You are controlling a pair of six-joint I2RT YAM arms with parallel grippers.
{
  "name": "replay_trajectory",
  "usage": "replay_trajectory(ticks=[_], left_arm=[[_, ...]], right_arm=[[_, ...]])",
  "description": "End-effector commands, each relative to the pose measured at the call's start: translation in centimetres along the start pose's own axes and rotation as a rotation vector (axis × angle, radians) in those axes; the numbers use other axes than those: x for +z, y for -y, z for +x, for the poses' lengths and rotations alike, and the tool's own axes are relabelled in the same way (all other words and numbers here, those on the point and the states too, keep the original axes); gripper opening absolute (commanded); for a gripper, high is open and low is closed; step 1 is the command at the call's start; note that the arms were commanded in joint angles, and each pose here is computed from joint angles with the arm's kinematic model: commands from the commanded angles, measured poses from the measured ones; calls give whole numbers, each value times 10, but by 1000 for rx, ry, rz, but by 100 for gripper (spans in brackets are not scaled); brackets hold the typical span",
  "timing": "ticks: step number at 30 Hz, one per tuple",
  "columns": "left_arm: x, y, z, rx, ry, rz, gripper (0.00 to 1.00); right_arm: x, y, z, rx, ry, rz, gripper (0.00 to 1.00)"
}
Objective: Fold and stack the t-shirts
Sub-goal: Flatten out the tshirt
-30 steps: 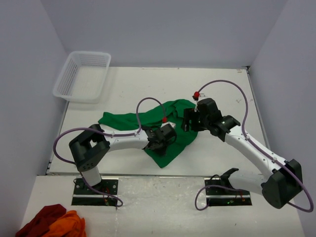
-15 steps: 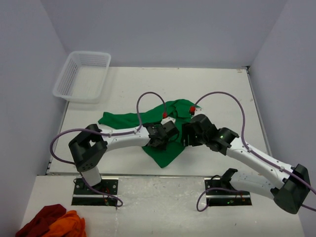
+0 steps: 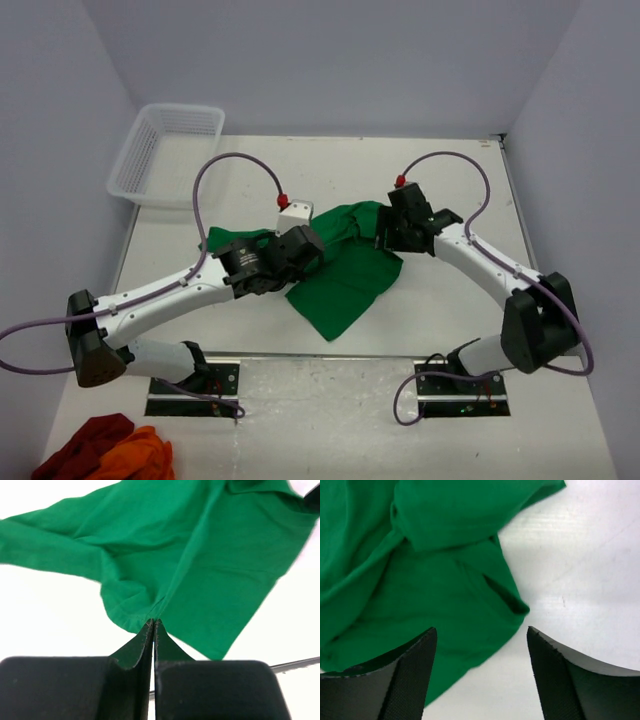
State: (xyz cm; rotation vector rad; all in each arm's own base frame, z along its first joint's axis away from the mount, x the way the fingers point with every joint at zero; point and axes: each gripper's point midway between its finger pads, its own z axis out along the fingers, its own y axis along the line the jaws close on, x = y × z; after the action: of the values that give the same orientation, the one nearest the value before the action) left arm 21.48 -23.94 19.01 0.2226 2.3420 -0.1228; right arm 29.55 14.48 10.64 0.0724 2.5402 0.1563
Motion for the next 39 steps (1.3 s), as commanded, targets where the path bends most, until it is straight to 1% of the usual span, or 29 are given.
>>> replay_trajectory(ticks=[1, 3, 4, 6, 7, 8, 12, 18, 20, 21, 22, 26, 30, 34, 35, 39], left_arm=[[-5, -45, 17, -17, -17, -144, 0], [-5, -53, 21, -21, -25, -156, 0], [-5, -58, 23, -26, -27, -161, 0], [-3, -60, 24, -32, -29, -157, 0], [-1, -63, 24, -26, -33, -161, 0], [0, -60, 24, -26, -31, -150, 0], [7, -57, 23, -8, -38, -137, 0], [20, -45, 19, 13, -45, -97, 0], [24, -41, 20, 14, -50, -83, 0], [26, -41, 21, 20, -54, -84, 0], [26, -40, 22, 22, -58, -82, 0], [30, -41, 24, 23, -66, -77, 0], [32, -45, 26, 21, -69, -71, 0], [35, -44, 27, 14, -76, -54, 0], [35, -45, 27, 11, -76, -54, 0], [36, -46, 26, 16, -78, -50, 0]], right_arm=[[20, -4, -36, 26, 31, -37, 71], [32, -1, -45, 54, 15, -50, 63], [44, 9, -44, 71, -12, -30, 56], [53, 17, -52, 94, -14, -18, 51], [61, 25, -50, 109, -36, -1, 48], [64, 27, -53, 118, -38, 1, 43], [77, 40, -50, 135, -63, 36, 39], [99, 48, -51, 146, -105, 58, 40], [103, 49, -60, 154, -98, 61, 40], [107, 52, -58, 158, -115, 69, 38], [108, 53, -61, 161, -112, 70, 38], [111, 58, -76, 173, -110, 80, 40], [115, 64, -80, 167, -135, 90, 42], [119, 65, -84, 163, -158, 92, 48], [118, 67, -80, 158, -186, 100, 48], [119, 68, -84, 166, -186, 101, 48]])
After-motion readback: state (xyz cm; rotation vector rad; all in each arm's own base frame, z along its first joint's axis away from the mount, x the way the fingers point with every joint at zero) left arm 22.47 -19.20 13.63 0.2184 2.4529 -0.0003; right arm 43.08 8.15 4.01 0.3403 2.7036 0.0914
